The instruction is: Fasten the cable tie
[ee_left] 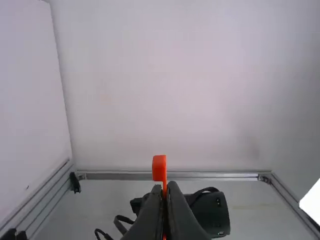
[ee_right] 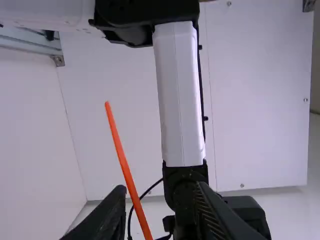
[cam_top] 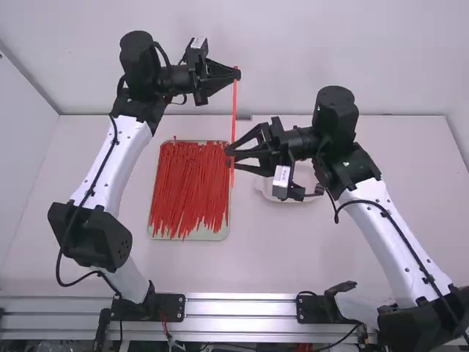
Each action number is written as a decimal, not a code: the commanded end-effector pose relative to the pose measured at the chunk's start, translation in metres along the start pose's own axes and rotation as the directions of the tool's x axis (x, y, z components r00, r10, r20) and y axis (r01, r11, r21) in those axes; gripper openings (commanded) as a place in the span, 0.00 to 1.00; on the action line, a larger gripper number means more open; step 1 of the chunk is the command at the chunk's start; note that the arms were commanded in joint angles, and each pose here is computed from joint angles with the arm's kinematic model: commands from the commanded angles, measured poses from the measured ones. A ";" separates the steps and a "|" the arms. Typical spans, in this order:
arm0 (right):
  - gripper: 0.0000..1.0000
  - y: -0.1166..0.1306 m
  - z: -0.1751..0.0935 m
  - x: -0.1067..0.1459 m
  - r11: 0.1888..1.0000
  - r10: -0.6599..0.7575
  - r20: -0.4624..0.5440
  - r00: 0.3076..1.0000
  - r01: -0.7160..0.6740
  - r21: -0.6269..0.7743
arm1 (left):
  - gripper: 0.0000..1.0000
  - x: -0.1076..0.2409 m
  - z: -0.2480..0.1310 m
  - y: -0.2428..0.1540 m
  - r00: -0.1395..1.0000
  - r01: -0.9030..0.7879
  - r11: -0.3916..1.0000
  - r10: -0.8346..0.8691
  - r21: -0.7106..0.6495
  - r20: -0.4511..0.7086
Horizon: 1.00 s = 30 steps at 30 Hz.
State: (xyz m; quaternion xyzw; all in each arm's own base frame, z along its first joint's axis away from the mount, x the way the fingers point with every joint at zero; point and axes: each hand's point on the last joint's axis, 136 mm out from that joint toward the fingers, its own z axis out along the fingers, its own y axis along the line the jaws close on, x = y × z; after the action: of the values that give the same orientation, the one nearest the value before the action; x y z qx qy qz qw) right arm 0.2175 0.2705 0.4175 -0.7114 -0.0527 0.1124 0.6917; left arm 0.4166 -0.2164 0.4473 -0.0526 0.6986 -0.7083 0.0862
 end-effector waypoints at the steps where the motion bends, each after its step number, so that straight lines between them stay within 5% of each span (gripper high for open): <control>1: 0.35 -0.001 -0.001 0.000 1.000 -0.002 -0.002 1.000 0.002 0.001 | 0.02 0.002 -0.005 -0.001 0.999 -0.034 0.999 0.034 -0.004 -0.005; 22: 0.25 -0.001 -0.004 0.014 1.000 0.003 -0.085 0.996 -0.003 0.000 | 0.02 0.001 -0.001 0.002 1.000 -0.026 1.000 0.026 -0.012 0.012; 30: 0.12 0.000 -0.003 0.014 1.000 0.007 -0.083 0.996 -0.007 -0.001 | 0.02 -0.003 -0.001 0.001 0.999 -0.033 0.999 0.033 -0.011 0.036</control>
State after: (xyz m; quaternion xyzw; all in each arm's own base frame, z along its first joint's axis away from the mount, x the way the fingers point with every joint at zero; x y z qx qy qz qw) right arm 0.2340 0.2702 0.4162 -0.7162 -0.0214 0.0797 0.6930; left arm 0.4227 -0.2146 0.4413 -0.0675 0.7025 -0.7021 0.0950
